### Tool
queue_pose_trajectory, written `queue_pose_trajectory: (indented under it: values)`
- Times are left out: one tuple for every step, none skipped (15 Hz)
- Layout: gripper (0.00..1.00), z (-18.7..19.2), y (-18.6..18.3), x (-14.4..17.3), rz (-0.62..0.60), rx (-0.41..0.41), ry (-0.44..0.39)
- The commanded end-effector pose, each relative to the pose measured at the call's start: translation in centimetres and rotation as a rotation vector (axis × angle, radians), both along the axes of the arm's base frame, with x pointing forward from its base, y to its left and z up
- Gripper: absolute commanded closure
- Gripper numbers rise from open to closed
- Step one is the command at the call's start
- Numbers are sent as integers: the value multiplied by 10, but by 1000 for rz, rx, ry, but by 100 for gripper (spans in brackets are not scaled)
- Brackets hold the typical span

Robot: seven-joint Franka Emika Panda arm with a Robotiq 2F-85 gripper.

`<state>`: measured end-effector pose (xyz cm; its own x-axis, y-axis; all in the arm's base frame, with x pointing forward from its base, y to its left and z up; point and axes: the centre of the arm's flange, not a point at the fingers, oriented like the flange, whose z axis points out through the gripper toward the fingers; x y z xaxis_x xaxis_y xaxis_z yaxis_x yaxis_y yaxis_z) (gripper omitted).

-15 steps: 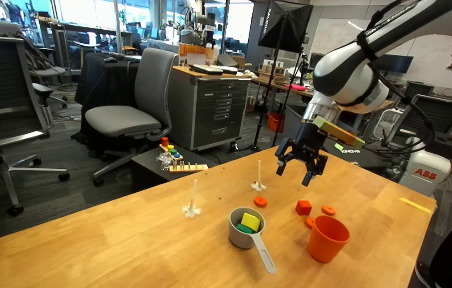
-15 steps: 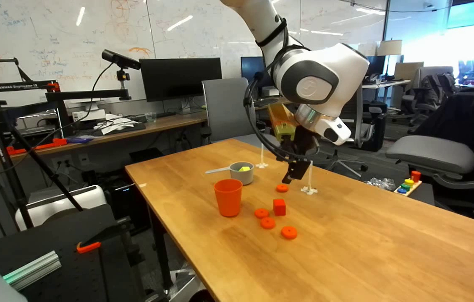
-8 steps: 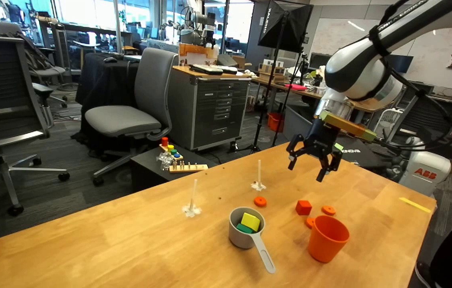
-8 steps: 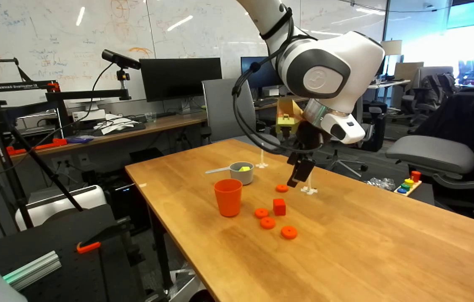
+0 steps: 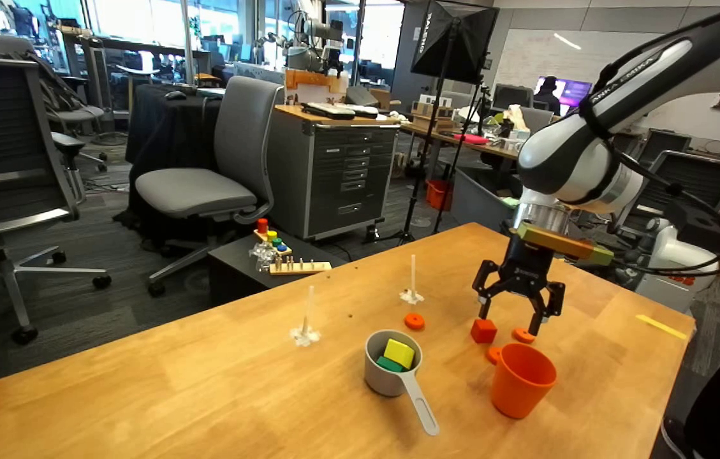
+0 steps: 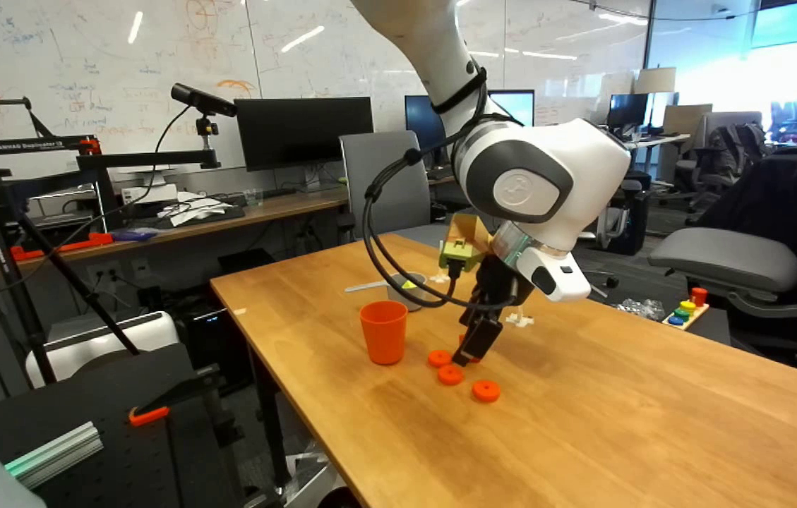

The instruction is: Put the square toys into the grey object.

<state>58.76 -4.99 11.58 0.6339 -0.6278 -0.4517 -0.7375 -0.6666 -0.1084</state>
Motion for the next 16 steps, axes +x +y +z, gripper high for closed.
queue_pose_trajectory:
  values:
    - [0, 0, 9, -1, 43, -46, 9]
    - [0, 2, 11, 0, 57, -55, 9]
    - [0, 4, 12, 1, 74, -66, 10]
    - [0, 6, 13, 3, 91, -79, 8]
    - [0, 7, 13, 4, 113, -89, 4]
    - [0, 9, 14, 7, 140, -97, -1]
    - [0, 10, 14, 9, 159, -107, -1]
    - [0, 11, 15, 12, 186, -115, -4]
    - [0, 12, 17, 14, 208, -124, -9]
    - [0, 14, 20, 16, 226, -131, -20]
    - [0, 15, 23, 19, 243, -130, -24]
    - [0, 14, 26, 21, 255, -129, -31]
    - [0, 14, 28, 23, 265, -130, -38]
    - [0, 13, 31, 25, 277, -125, -46]
    - [0, 12, 33, 26, 292, -119, -51]
    - [0, 11, 35, 28, 300, -115, -50]
